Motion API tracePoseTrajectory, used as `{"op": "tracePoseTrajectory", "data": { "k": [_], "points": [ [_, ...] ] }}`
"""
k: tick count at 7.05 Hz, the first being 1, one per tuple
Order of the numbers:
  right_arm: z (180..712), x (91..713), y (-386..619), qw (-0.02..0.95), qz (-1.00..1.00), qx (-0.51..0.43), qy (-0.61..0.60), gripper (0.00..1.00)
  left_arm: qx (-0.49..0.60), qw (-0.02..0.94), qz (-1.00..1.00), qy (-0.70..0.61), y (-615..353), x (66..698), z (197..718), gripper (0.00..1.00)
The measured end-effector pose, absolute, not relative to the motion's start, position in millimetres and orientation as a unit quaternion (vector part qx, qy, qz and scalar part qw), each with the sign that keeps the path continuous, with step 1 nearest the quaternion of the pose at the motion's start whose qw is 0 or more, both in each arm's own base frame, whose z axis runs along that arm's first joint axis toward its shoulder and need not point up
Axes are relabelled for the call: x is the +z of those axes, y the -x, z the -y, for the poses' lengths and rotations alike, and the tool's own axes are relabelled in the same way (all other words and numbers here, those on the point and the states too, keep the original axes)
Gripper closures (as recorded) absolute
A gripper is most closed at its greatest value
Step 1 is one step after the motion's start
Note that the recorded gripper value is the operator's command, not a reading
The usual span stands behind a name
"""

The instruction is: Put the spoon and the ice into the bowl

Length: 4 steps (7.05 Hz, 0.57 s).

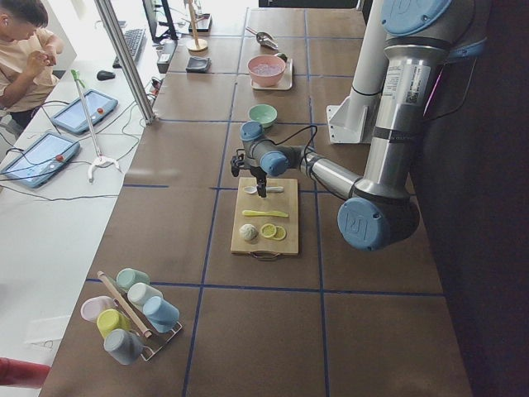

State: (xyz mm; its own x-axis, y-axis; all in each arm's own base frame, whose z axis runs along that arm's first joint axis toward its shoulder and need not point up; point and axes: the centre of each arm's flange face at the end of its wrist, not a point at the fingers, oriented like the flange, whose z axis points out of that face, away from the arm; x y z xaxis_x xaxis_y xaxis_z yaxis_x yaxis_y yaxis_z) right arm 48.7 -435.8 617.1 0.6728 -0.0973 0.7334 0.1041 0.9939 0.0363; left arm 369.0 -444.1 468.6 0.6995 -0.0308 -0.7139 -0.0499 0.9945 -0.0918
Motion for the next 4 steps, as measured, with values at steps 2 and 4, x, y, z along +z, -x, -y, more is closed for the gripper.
{"op": "tracePoseTrajectory", "data": {
  "k": [2, 4],
  "points": [
    [435.8, 617.2, -48.7, 0.915, 0.401, -0.055, 0.004, 0.01, 0.005, 0.92, -0.389, 0.051, -369.1, 467.1, 444.1, 1.0],
    [436.0, 617.0, -48.7, 0.915, 0.401, -0.055, 0.004, 0.01, 0.003, 0.919, -0.391, 0.052, -368.7, 465.0, 443.3, 1.0]
  ]
}}
